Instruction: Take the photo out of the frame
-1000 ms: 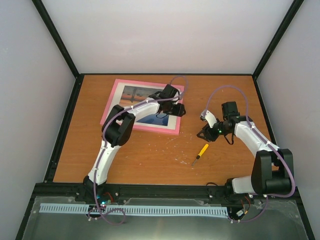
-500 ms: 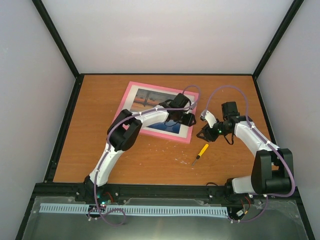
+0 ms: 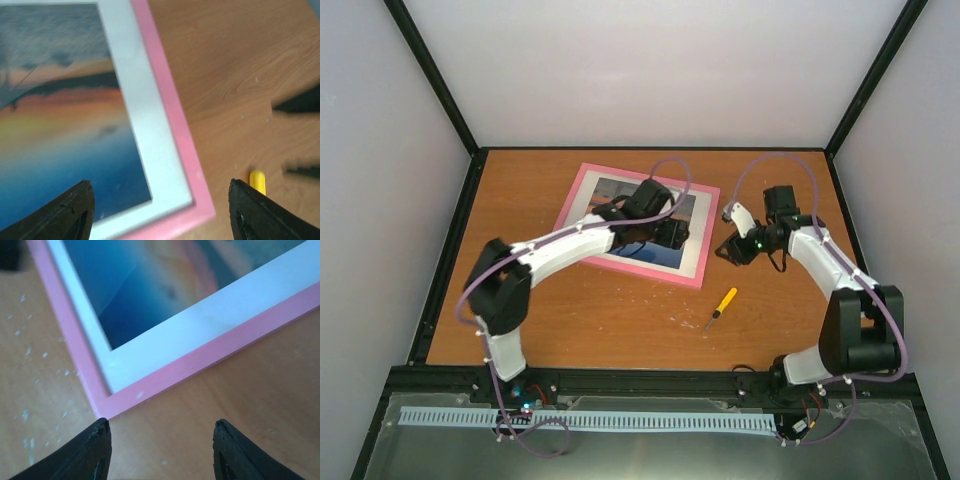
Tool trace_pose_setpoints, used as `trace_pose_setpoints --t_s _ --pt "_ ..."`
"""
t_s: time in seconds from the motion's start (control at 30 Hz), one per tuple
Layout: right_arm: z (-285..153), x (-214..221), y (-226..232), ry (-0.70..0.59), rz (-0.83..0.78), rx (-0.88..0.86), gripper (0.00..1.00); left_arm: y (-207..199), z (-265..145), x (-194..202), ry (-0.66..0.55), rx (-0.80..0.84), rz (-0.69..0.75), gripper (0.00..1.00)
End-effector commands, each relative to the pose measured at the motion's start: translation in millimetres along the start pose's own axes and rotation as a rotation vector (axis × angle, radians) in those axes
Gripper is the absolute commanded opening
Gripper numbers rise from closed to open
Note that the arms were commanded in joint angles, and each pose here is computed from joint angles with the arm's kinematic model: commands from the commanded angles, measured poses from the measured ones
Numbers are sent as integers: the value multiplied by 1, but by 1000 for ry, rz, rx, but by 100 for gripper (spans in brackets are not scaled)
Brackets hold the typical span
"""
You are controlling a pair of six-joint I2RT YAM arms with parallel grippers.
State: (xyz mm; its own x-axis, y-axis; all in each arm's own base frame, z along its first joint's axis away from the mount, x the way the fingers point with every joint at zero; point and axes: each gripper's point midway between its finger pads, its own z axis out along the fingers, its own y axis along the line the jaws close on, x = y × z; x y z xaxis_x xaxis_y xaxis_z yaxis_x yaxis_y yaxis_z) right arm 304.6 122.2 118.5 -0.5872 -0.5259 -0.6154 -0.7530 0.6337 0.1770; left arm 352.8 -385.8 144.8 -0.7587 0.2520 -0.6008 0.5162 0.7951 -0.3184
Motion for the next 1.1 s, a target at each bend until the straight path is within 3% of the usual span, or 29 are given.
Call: trace_pose_setpoints --t_s 0.0,0.27,0.6,0.77,1.07 --pt "4 -27 -35 9 33 91 57 34 -29 47 44 -127 -116 73" --pt "35 -66 -96 30 137 137 64 57 -51 115 92 -145 -270 71" --pt "97 -61 -142 142 294 107 65 87 -34 143 119 -176 -425 79" --pt "110 -47 -133 162 327 58 61 102 -32 140 87 -156 -493 79" --pt "124 -4 -64 253 301 -71 43 129 -34 127 43 -222 -493 79"
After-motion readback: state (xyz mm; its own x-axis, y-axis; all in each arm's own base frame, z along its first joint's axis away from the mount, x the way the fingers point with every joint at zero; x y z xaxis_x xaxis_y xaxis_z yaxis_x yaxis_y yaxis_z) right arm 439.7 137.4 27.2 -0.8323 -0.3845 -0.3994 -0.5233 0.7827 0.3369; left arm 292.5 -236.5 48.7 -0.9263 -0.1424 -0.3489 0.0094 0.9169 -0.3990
